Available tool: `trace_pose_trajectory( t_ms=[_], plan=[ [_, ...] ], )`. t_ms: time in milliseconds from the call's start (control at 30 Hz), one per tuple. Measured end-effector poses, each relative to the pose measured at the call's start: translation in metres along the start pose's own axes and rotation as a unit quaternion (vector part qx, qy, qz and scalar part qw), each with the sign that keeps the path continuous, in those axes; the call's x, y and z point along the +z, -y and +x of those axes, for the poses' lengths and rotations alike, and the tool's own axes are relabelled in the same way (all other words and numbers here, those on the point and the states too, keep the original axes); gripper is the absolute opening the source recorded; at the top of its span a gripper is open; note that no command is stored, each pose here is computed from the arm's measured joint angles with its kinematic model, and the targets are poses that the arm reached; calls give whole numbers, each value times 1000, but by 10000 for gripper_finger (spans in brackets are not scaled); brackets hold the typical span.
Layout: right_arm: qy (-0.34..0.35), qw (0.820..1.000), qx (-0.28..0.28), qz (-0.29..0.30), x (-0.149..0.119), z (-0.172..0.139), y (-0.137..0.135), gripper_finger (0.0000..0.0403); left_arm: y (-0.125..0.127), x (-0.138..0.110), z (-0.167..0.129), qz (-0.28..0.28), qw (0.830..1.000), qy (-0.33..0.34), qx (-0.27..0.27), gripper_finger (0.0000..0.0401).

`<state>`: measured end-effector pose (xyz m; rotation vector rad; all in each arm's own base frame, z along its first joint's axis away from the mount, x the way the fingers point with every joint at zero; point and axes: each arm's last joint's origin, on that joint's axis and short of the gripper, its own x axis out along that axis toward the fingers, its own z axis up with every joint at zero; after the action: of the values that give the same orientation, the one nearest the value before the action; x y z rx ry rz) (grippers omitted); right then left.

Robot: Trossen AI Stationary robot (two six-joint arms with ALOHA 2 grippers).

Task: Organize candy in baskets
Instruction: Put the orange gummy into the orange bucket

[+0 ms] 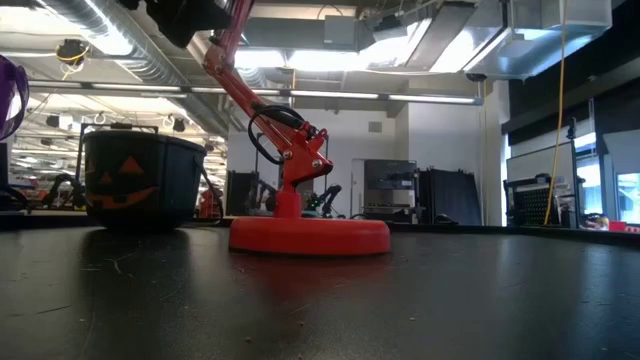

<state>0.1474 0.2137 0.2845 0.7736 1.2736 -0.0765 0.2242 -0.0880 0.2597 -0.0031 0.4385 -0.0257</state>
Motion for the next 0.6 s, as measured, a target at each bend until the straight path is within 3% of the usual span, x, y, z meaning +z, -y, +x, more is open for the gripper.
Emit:
trace_pose_trajectory(
  t_ms=[600],
  plan=[
    [-18, 1000, 3, 1, -1, 0, 0, 45, 4, -1, -1, -11, 1000, -1, -1, 164]
  ],
)
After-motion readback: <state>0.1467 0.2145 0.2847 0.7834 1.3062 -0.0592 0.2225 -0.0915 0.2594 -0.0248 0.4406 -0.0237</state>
